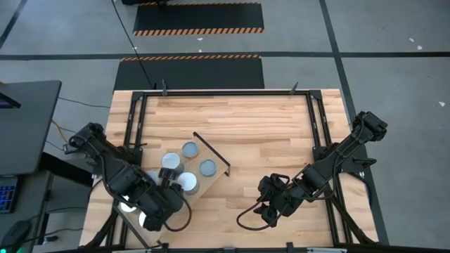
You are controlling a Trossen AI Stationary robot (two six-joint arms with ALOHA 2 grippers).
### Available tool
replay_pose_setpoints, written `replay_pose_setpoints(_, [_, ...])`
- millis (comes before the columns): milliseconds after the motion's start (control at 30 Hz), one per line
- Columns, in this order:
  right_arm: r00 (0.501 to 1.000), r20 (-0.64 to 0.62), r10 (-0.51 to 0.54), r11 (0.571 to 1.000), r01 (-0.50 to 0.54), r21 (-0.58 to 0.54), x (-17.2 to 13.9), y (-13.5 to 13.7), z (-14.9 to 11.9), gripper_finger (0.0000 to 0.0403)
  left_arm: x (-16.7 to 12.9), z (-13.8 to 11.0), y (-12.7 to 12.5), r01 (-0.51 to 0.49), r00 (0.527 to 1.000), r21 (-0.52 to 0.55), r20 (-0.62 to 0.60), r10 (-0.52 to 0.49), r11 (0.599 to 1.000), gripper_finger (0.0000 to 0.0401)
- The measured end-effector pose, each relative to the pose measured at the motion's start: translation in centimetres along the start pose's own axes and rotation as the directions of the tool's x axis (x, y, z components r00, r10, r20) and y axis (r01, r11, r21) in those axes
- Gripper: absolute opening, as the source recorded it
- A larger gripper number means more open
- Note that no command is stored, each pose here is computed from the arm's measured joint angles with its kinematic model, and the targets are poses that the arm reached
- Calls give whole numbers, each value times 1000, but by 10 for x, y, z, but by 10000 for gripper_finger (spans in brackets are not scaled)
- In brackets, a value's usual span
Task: Pick and place cans onto a shelf
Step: Adjust the canned peaches on the shelf
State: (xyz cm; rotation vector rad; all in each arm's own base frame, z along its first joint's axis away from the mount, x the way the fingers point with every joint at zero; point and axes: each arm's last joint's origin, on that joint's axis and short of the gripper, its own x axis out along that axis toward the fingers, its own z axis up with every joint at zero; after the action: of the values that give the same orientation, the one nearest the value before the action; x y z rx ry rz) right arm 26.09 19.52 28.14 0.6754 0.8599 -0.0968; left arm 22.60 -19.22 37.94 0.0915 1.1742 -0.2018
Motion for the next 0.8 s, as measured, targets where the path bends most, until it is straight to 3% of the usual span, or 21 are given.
replay_pose_setpoints(800, [1000, -9, 17, 1000, -17, 6, 0, 1, 0, 236, -1, -13, 5, -88, 989, -38, -121, 83, 995, 2])
